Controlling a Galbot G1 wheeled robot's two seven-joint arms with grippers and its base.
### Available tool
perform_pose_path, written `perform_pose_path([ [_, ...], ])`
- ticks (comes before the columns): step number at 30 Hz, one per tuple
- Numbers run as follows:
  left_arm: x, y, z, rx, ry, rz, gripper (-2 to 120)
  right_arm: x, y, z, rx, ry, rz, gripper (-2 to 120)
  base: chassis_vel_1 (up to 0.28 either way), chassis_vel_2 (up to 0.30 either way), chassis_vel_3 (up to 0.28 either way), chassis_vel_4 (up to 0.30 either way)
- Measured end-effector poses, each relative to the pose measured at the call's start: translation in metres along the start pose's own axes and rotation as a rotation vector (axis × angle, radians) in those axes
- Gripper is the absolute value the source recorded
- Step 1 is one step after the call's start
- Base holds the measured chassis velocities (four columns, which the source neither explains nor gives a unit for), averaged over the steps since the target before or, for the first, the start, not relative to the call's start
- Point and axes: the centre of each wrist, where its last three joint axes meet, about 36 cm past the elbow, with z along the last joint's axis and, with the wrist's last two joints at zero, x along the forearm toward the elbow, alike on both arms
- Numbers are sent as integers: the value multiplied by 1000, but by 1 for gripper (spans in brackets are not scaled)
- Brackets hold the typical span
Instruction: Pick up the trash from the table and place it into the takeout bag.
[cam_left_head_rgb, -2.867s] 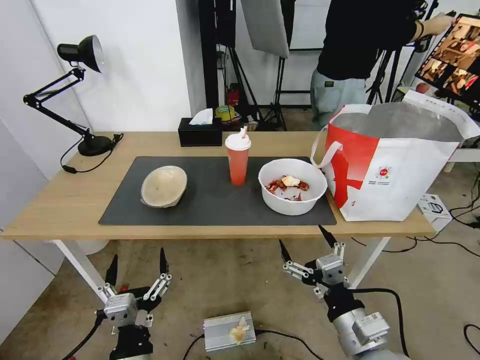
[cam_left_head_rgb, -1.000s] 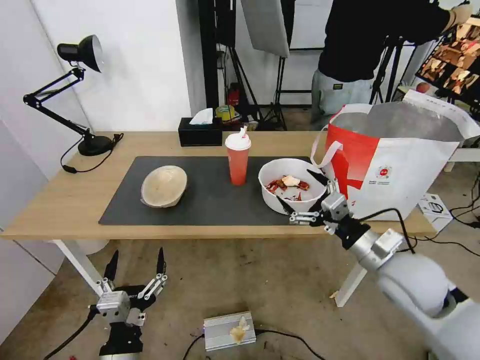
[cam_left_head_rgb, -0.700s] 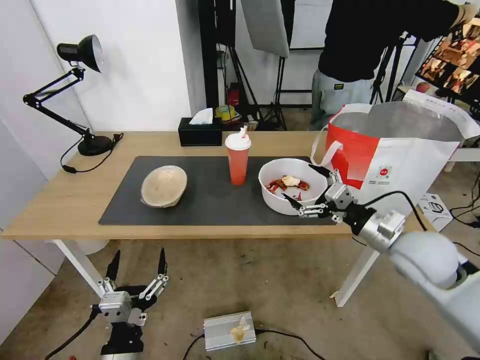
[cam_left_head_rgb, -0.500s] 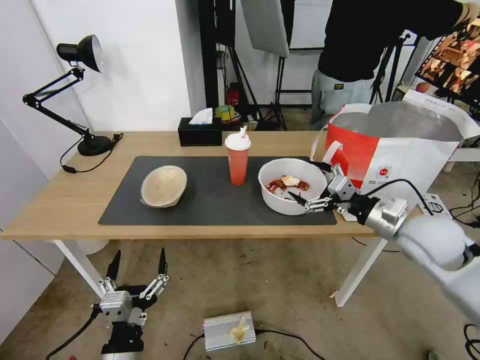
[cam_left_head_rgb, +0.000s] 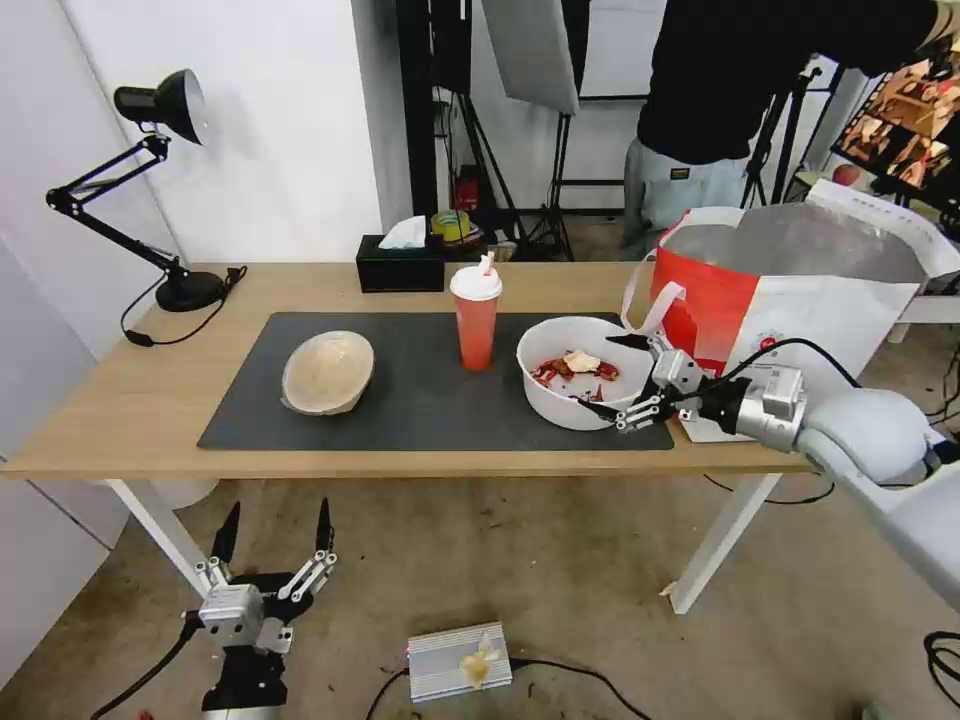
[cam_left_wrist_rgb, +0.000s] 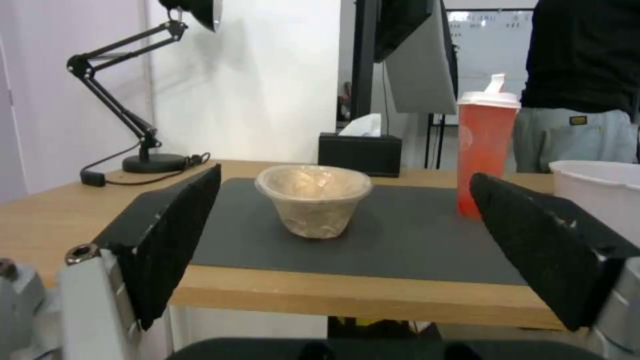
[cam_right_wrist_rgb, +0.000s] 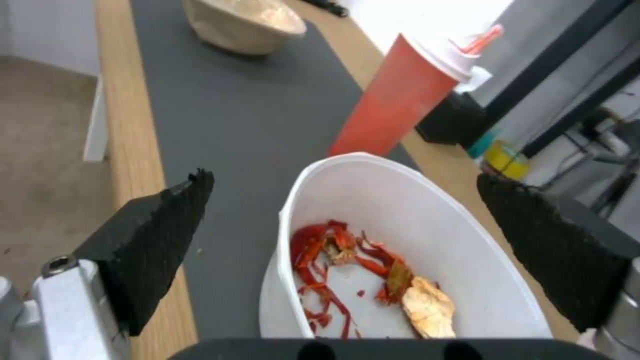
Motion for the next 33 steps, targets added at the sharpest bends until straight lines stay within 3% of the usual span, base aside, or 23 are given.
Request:
perform_pose_path([
  [17, 2, -2, -1, -18, 0, -19, 100, -23, -48, 3, 58, 38, -172, 100, 0, 0, 0, 0],
  [32, 3, -2, 0, -31, 5, -28, 100, -26, -50, 4, 63, 47, -187, 100, 0, 0, 0, 0],
  [33, 3, -2, 0, -30, 6, -34, 100, -30, -51, 8, 66, 66, -238, 100, 0, 0, 0, 0],
])
